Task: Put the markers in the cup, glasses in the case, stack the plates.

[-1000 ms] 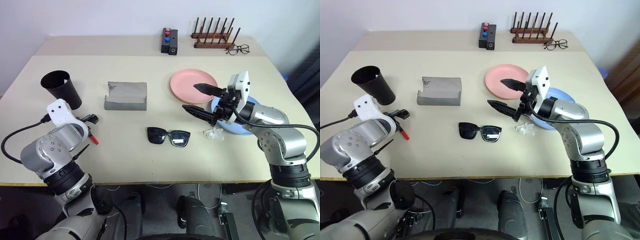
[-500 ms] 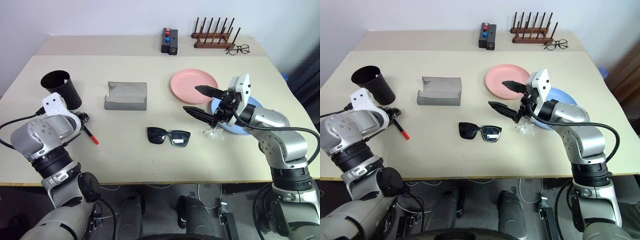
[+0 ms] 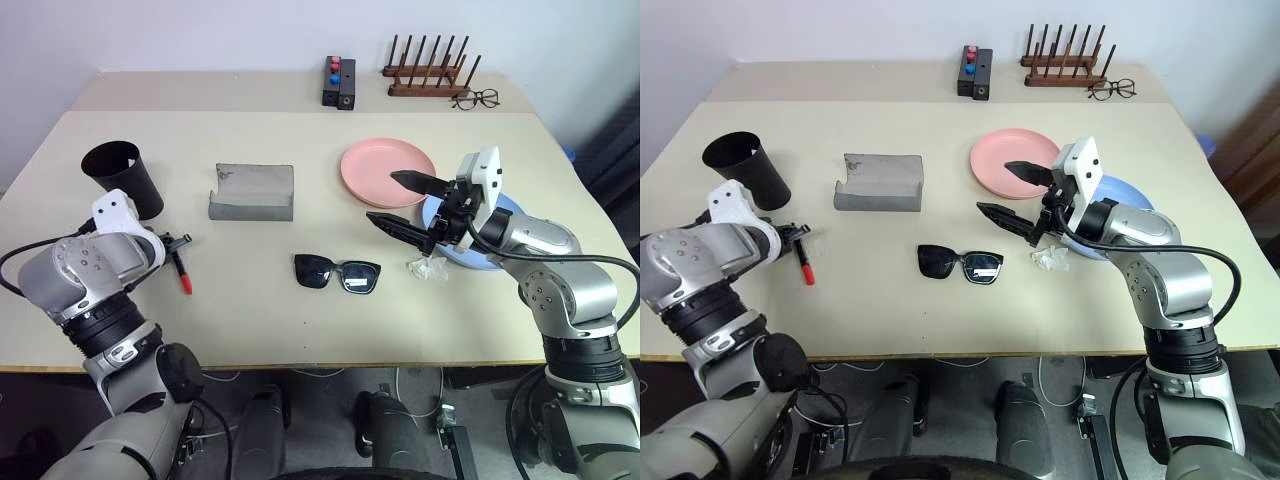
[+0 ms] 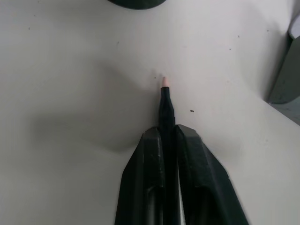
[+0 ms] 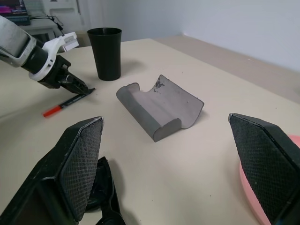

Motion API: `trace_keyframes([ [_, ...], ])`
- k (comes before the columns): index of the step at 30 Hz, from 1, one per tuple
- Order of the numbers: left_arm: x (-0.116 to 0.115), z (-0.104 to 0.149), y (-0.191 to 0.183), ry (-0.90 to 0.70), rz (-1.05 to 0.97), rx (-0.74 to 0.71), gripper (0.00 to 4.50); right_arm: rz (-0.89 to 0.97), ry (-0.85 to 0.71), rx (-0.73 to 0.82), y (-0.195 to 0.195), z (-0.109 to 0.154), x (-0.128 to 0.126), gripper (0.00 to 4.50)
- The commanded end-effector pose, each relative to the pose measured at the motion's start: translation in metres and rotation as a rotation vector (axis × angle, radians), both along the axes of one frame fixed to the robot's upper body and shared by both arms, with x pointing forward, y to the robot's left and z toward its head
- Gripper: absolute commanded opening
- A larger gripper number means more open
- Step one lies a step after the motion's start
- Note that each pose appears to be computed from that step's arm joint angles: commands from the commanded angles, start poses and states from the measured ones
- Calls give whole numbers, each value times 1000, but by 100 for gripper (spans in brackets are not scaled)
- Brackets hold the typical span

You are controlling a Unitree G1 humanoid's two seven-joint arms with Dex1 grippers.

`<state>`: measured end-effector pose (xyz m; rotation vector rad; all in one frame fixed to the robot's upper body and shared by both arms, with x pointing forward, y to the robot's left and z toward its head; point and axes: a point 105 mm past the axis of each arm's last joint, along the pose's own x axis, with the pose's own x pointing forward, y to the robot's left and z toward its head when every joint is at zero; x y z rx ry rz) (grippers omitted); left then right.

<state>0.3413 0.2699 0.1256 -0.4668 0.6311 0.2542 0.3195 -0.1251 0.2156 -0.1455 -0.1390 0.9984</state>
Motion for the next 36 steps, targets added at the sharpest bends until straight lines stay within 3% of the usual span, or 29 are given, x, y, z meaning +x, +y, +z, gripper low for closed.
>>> trace_keyframes([
  [1, -3, -4, -4, 12, -36, -3, 2, 6, -60, 8, 0, 14, -4, 438],
  [9, -13, 7, -10, -55, -124, 99, 2, 6, -56, 15, -2, 13, -3, 438],
  [12, -13, 27, -24, -132, -242, 179, 2, 6, -57, 14, -1, 12, -2, 438],
  [16, -3, 63, -35, -363, -344, 290, 2, 10, -63, 16, 0, 13, 0, 438],
  [24, 1, 124, -31, -790, -367, 511, 2, 13, -70, 21, 1, 14, 2, 438],
  [30, 4, 160, -29, -986, -361, 613, 2, 16, -72, 24, 1, 14, 2, 438],
  [36, 8, 183, -9, -1077, -287, 678, 2, 13, -75, 25, 1, 15, 1, 438],
])
